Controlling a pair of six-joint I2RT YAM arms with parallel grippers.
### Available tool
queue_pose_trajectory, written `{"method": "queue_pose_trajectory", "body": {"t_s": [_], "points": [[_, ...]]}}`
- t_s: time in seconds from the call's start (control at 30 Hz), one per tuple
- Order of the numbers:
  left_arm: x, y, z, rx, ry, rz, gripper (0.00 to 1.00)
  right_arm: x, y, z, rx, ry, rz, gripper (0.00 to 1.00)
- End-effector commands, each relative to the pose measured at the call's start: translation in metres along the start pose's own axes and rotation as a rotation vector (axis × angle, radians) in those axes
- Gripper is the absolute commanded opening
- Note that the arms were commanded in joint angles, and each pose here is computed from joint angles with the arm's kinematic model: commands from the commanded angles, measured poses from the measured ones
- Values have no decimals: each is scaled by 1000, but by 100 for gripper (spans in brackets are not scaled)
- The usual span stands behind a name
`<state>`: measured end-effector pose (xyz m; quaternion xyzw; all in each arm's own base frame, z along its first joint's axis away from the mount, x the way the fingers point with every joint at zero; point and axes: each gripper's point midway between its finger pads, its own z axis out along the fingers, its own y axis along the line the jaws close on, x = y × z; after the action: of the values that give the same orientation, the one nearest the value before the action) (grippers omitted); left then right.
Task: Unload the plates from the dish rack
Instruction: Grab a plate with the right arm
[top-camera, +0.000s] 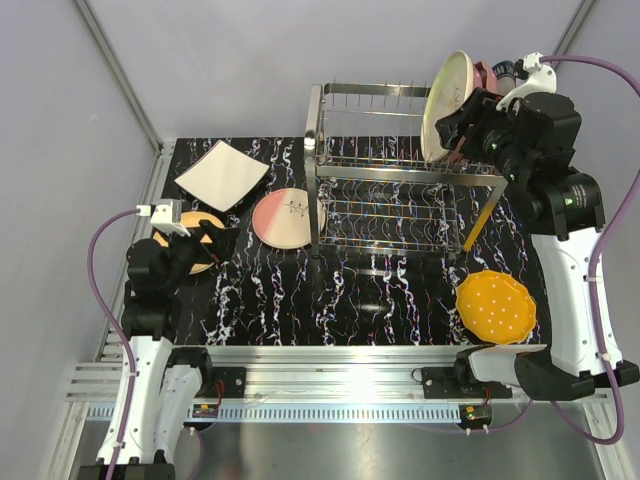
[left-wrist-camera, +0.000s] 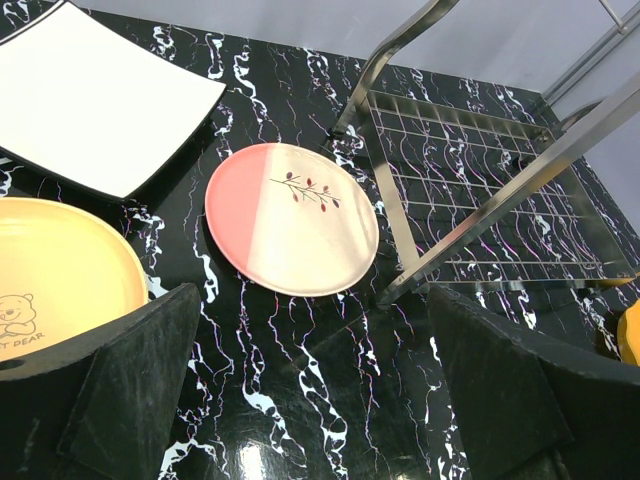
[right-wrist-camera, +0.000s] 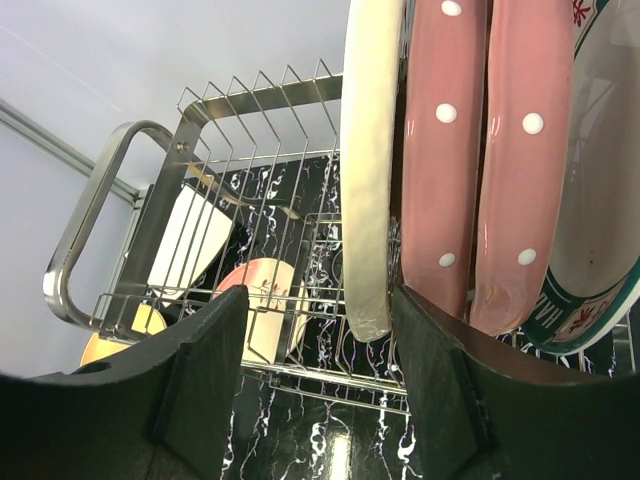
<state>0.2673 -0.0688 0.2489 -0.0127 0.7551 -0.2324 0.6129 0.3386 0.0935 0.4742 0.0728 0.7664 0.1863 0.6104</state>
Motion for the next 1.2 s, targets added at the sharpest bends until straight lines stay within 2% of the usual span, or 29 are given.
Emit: {"method": "queue_pose_trajectory", "body": {"t_s": [0.0,0.63,0.9,1.17], "points": [[-15,-5,-1,10,-55,27,99,-11,-1,6,12,-50,19,67],[-16,-4,-2,9,-58,25,99,-13,-11,25,62,-91,24,60],[-16,-5,-2,10,-58,27,99,-8,-17,35,90,-80,18,53],[-16,-4,-2,4,-60,26,99,-10,-25,38,145,-103,-18,50]]}}
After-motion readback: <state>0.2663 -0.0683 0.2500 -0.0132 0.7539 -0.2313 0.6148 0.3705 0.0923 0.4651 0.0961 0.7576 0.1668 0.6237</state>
